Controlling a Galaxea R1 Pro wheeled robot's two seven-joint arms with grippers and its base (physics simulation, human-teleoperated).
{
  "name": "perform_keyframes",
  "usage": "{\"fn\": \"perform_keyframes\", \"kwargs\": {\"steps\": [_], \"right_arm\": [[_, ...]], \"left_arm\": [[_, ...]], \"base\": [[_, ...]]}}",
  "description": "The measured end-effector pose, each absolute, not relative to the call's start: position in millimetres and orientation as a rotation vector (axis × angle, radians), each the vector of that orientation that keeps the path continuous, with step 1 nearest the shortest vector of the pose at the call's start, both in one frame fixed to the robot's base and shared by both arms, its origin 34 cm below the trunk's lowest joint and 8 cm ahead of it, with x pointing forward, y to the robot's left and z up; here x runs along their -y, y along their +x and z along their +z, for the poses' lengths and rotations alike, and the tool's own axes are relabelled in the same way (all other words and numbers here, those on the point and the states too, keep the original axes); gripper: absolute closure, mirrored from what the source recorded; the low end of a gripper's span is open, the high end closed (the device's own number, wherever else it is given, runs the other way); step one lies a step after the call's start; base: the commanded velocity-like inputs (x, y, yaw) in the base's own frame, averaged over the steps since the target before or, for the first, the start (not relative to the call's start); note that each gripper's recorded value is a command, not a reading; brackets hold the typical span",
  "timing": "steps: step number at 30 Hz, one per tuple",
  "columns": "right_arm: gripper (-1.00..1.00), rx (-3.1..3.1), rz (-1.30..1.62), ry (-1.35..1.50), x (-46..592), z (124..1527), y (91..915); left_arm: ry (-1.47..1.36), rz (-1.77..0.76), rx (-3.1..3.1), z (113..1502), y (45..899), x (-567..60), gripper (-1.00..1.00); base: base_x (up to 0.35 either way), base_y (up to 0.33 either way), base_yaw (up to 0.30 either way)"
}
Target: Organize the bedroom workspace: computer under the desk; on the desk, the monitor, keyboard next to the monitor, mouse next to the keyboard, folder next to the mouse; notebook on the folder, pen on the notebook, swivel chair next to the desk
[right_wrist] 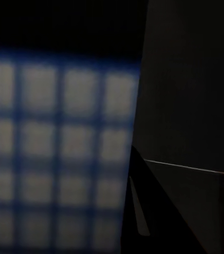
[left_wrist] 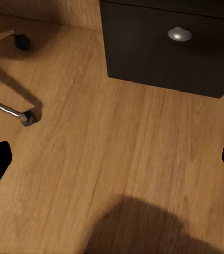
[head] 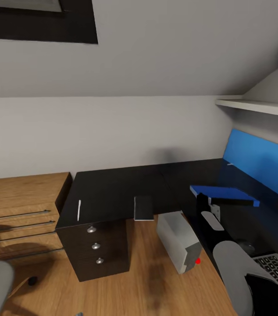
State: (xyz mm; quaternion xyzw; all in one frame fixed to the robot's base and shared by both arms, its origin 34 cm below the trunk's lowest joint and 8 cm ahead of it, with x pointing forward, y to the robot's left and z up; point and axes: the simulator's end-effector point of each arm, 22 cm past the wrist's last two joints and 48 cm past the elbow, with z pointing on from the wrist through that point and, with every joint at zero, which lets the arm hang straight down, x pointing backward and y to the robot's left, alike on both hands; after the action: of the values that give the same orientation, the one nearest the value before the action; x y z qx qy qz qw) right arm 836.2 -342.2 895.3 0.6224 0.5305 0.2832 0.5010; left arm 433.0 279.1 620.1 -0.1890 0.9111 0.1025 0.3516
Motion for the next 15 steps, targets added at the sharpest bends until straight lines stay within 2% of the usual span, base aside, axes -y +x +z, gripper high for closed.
{"fn": "perform_keyframes", "kwargs": {"steps": [5,9,15], "right_arm": [[1.0,-1.251,0.715,1.447,342,902,841],[1.0,-1.158,0.808,1.287,336,927,845],[1.0,-1.14,0.826,1.258,335,922,844]], "left_arm": [[-0.487,0.267,-2.359,613,433,-279,-1.0],[-0.485,0.267,-2.361,607,433,-279,-1.0],[-0.483,0.264,-2.361,598,434,-278,-1.0]], "base": [[0.0,0.0,0.0],[0.0,0.0,0.0],[0.0,0.0,0.0]]}}
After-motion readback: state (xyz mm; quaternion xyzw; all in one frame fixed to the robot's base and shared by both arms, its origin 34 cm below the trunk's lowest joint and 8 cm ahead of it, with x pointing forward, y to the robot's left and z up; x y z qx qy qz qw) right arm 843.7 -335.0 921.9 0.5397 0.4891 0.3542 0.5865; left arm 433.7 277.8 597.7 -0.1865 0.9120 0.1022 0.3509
